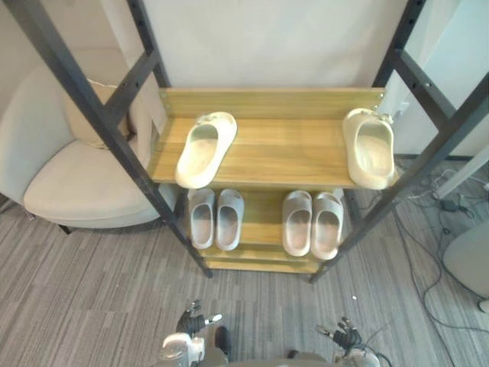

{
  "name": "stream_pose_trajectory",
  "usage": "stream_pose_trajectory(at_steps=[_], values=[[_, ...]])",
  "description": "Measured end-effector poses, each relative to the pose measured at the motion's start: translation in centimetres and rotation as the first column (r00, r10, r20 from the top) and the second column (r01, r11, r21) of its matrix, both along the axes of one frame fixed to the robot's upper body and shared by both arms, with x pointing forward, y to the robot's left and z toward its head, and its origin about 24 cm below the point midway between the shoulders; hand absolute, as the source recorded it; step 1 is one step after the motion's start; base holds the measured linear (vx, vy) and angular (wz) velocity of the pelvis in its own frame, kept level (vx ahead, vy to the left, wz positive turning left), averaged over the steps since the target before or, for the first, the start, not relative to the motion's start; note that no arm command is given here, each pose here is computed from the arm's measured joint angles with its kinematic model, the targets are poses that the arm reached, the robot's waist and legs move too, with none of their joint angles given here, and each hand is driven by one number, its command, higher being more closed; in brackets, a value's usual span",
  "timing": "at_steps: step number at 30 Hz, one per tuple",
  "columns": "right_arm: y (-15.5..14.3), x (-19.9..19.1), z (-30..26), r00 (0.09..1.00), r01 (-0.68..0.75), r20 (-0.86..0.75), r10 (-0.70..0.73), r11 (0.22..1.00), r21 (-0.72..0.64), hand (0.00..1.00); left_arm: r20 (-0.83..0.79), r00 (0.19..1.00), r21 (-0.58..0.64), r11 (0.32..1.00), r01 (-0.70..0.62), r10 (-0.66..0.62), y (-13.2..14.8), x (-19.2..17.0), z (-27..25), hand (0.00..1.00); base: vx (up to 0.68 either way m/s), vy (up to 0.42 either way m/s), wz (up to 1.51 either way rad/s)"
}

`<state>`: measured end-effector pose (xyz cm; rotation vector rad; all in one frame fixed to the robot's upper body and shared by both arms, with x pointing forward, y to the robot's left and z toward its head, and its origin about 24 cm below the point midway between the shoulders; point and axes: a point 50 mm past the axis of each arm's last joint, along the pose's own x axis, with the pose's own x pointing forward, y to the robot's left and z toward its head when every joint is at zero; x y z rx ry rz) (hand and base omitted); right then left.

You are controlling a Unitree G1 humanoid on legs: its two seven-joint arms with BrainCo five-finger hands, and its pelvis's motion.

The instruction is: Organize the slippers on the shoe rack

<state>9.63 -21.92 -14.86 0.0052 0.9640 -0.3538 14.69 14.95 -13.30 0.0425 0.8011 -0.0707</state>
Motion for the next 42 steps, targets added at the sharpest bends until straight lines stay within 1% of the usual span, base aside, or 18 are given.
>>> stream_pose_trajectory(at_steps=[1, 2, 4, 7, 8, 10, 12, 14, 17, 19, 22, 25, 29, 32, 34, 35, 37, 42], values=[[-0.1, -0.1, 0.0, 1.0, 0.005, -0.001, -0.005, 1.0, 0.0, 0.0, 0.058, 0.997, -0.016, 0.999, 0.048, -0.047, -1.0, 0.9, 0.8, 0.0, -0.01, 0.005, 0.1], [0.0, -0.1, 0.0, 1.0, 0.006, -0.002, -0.006, 1.0, 0.001, 0.0, 0.078, 0.995, -0.022, 0.997, 0.067, -0.065, -1.4, 1.3, 1.2, 0.0, -0.02, 0.012, 0.18], [-0.1, -0.4, -0.2, 1.0, 0.01, -0.016, -0.01, 1.0, 0.002, 0.0, 0.188, 0.971, -0.06, 0.985, 0.16, -0.146, -3.6, 2.6, 3.0, 0.0, -0.02, 0.005, 0.17], [-0.3, -0.6, -0.3, 0.999, 0.028, -0.028, -0.028, 1.0, 0.003, 0.0, 0.312, 0.924, -0.111, 0.957, 0.267, -0.222, -6.0, 3.4, 5.3, 0.0, -0.02, -0.009, 0.06], [-0.3, -0.7, -0.3, 0.999, 0.029, -0.029, -0.028, 1.0, 0.003, 0.0, 0.329, 0.916, -0.117, 0.953, 0.281, -0.229, -6.4, 3.4, 5.6, 0.0, -0.02, -0.015, 0.09], [-0.4, -0.9, -0.3, 0.999, 0.032, -0.036, -0.031, 1.0, 0.0, 0.0, 0.411, 0.869, -0.166, 0.915, 0.369, -0.276, -8.2, 3.6, 7.4, 0.0, -0.02, -0.012, 0.06], [-0.5, -0.9, -0.3, 0.999, 0.031, -0.036, -0.031, 1.0, -0.001, 0.0, 0.443, 0.851, -0.191, 0.898, 0.397, -0.282, -9.0, 3.7, 8.2, 0.0, 0.0, 0.0, 0.0], [-0.6, -1.0, -0.3, 0.999, 0.031, -0.04, -0.031, 1.0, -0.005, 0.0, 0.505, 0.816, -0.228, 0.867, 0.442, -0.283, -10.0, 3.9, 9.7, 0.0, 0.0, 0.0, 0.0], [-0.7, -1.2, -0.4, 0.999, 0.029, -0.045, -0.029, 1.0, -0.006, 0.0, 0.565, 0.787, -0.26, 0.851, 0.456, -0.249, -10.4, 4.3, 11.4, 0.0, 0.0, 0.0, 0.0], [-0.7, -1.2, -0.4, 0.998, 0.028, -0.047, -0.028, 1.0, -0.007, 0.0, 0.612, 0.761, -0.279, 0.843, 0.46, -0.213, -10.5, 4.8, 12.9, 0.0, 0.0, 0.0, 0.0], [-0.7, -1.3, -0.4, 0.999, 0.005, -0.053, -0.006, 1.0, -0.013, 0.0, 0.72, 0.674, -0.268, 0.829, 0.49, -0.166, -10.2, 6.2, 16.2, 0.0, 0.0, 0.0, 0.0], [-0.7, -1.3, -0.4, 0.999, -0.004, -0.054, 0.003, 1.0, -0.015, 0.0, 0.807, 0.585, -0.268, 0.829, 0.491, -0.085, -10.0, 7.6, 19.4, 0.0, 0.0, 0.0, 0.0], [-0.7, -1.3, -0.4, 0.998, -0.016, -0.057, 0.015, 1.0, -0.018, 0.0, 0.862, 0.508, -0.271, 0.847, 0.458, 0.001, -9.2, 8.9, 22.0, 0.0, 0.0, 0.0, 0.0], [-0.7, -1.2, -0.4, 0.998, -0.022, -0.055, 0.021, 1.0, -0.017, 0.0, 0.879, 0.473, -0.268, 0.872, 0.409, 0.049, -8.4, 9.8, 23.1, 0.0, 0.0, -0.006, -0.02], [-0.5, -0.8, -0.3, 0.998, -0.033, -0.048, 0.033, 0.999, -0.014, 0.0, 0.904, 0.422, -0.242, 0.9, 0.364, 0.073, -7.1, 11.2, 24.5, 0.0, -0.01, -0.024, -0.07], [-0.5, -0.7, -0.3, 0.998, -0.039, -0.047, 0.038, 0.999, -0.014, 0.0, 0.909, 0.41, -0.234, 0.906, 0.352, 0.075, -6.8, 11.5, 24.8, 0.0, -0.01, -0.029, -0.06], [-0.4, -0.5, -0.2, 0.998, -0.051, -0.039, 0.05, 0.999, -0.012, 0.0, 0.931, 0.356, -0.183, 0.945, 0.27, 0.079, -5.1, 13.6, 26.2, 0.0, -0.02, -0.027, -0.04], [-0.4, 0.1, -0.1, 0.998, -0.056, -0.025, 0.056, 0.998, -0.013, 0.0, 0.952, 0.297, -0.112, 0.985, 0.129, 0.069, -1.9, 16.6, 28.4, 0.0, -0.03, -0.003, -0.06]])
